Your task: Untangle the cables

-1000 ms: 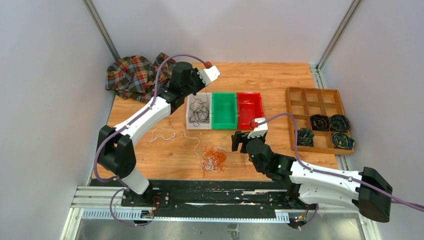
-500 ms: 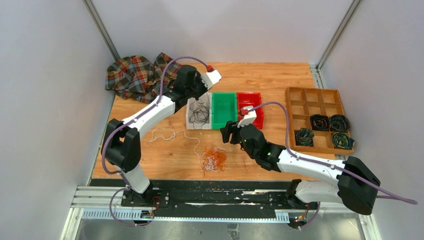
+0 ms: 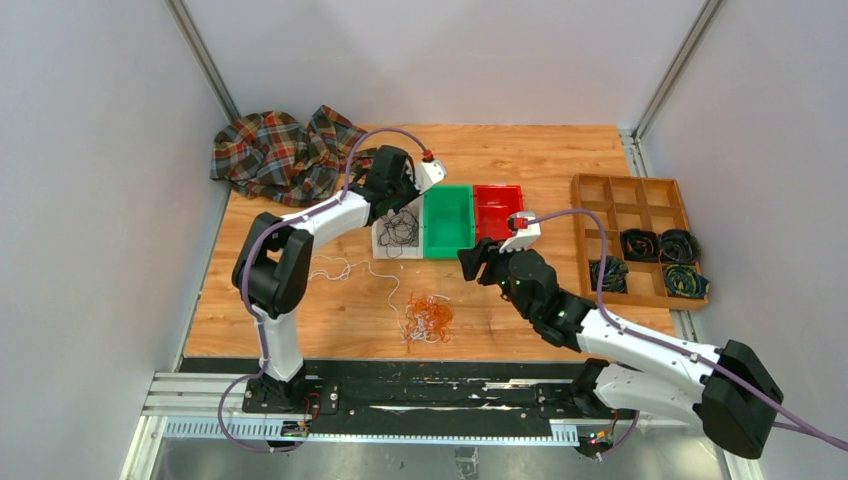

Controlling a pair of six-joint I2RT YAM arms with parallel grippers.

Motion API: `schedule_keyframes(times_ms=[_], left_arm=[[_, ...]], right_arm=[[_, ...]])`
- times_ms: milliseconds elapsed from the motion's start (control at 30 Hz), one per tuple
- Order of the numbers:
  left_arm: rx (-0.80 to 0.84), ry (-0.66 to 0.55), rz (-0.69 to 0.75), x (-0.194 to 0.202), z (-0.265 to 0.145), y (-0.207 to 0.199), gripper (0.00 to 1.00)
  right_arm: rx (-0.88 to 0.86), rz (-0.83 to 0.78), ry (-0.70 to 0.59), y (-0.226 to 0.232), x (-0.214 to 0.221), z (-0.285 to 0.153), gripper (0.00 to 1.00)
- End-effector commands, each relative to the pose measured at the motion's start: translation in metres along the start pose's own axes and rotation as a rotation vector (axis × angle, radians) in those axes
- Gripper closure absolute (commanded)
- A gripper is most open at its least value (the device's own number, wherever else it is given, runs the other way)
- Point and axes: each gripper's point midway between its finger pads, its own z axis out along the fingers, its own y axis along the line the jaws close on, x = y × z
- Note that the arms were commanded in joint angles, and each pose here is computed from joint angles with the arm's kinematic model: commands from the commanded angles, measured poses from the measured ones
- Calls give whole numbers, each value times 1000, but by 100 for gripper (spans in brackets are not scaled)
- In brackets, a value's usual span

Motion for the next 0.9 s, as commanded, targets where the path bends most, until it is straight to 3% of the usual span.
schedule_keyframes(times_ms=[0,133,233,467,633,733,867], left_arm=[[-32,-25,-6,-10,6,12,100],[10,5,-34,1,12,0,98],[66,3,-68,-3,10,-4,88],[180,2,-143,-28,-15,18,42],[241,23,-127,-35,-33,27,18],[330,7,-134,-41,-52,19,15],[505,-15,-127,-35,-86,-26,15]], right_arm=[[27,14,5,-11,3,-5,41],[27,13,4,-12,1,-7,43],[22,10,1,-11,-1,-8,44],[30,-4,-28,-13,-15,-16,44],[35,-8,-43,-15,-22,-23,43],[35,-12,-48,-15,-25,-26,42],[32,-19,-36,-16,-23,-26,40]])
